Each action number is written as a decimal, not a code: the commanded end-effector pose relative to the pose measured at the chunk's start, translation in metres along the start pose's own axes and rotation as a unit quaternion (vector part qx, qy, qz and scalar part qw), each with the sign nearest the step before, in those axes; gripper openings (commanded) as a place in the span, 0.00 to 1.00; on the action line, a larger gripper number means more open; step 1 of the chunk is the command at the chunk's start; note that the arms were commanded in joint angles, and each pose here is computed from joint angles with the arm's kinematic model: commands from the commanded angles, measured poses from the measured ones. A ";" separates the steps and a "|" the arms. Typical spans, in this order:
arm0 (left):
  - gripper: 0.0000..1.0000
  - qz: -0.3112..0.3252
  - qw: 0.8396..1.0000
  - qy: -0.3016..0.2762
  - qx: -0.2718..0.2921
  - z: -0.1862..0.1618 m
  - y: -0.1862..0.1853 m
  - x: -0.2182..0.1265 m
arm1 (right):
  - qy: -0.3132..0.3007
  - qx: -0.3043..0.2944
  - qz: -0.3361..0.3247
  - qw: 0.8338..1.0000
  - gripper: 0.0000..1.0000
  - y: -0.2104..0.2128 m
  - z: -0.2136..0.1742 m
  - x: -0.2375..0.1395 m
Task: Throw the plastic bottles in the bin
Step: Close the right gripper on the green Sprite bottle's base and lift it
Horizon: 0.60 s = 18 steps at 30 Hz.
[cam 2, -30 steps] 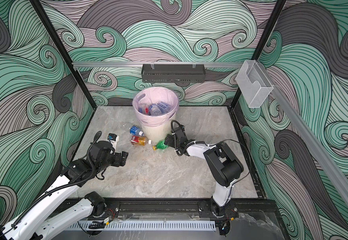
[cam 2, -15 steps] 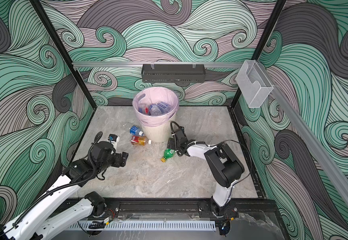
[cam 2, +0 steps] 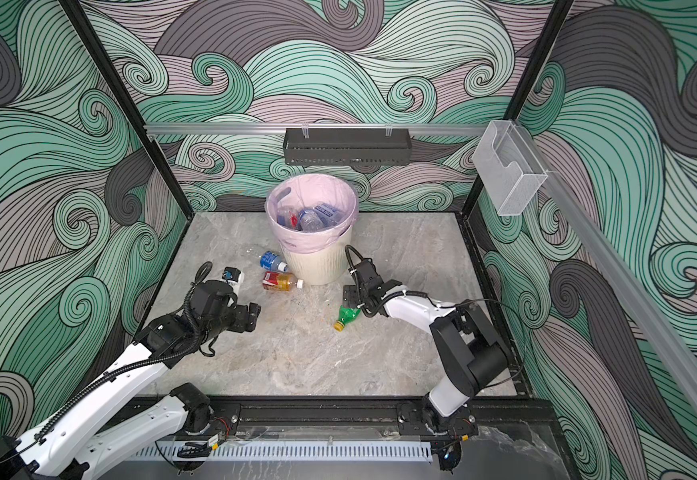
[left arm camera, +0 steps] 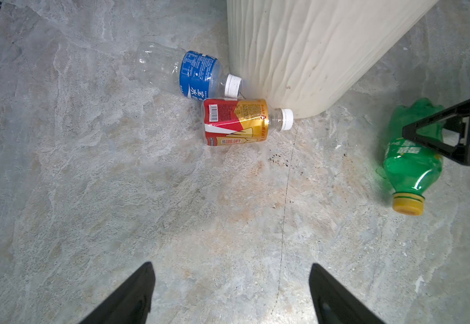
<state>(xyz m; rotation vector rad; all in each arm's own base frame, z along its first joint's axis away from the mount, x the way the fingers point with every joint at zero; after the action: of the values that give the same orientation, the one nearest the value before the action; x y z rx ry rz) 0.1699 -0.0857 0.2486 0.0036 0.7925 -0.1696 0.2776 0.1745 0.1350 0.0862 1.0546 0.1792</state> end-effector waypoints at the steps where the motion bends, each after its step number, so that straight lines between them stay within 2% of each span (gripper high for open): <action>1: 0.88 -0.001 1.000 -0.004 0.001 0.002 0.001 0.000 | 0.011 0.026 0.021 0.999 0.90 0.003 -0.003 0.005; 9: 0.88 0.006 1.000 -0.006 0.002 0.000 0.004 -0.003 | 0.040 0.035 0.039 0.998 0.81 0.008 -0.005 0.018; 14: 0.88 0.007 1.000 -0.005 0.002 -0.001 0.003 -0.002 | 0.049 0.032 0.042 0.997 0.79 0.007 -0.011 0.020; 18: 0.88 -0.002 1.000 -0.008 0.005 0.001 0.001 0.000 | 0.053 0.023 0.043 0.997 0.73 0.007 -0.012 0.020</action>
<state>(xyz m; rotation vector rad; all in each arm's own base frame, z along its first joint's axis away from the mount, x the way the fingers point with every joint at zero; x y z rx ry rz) 0.1691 -0.0851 0.2488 0.0100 0.7862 -0.1746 0.2759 0.1833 0.1127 0.1642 1.1578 0.2270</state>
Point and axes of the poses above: each gripper's point midway between its finger pads, its own x axis out along the fingers, its own y axis along the line the jaws close on, z = x × y, the point moved 10 cm from there along -x, back along the fingers, and after that the axes turned 2 degrees about -x, right-handed, at the moved point
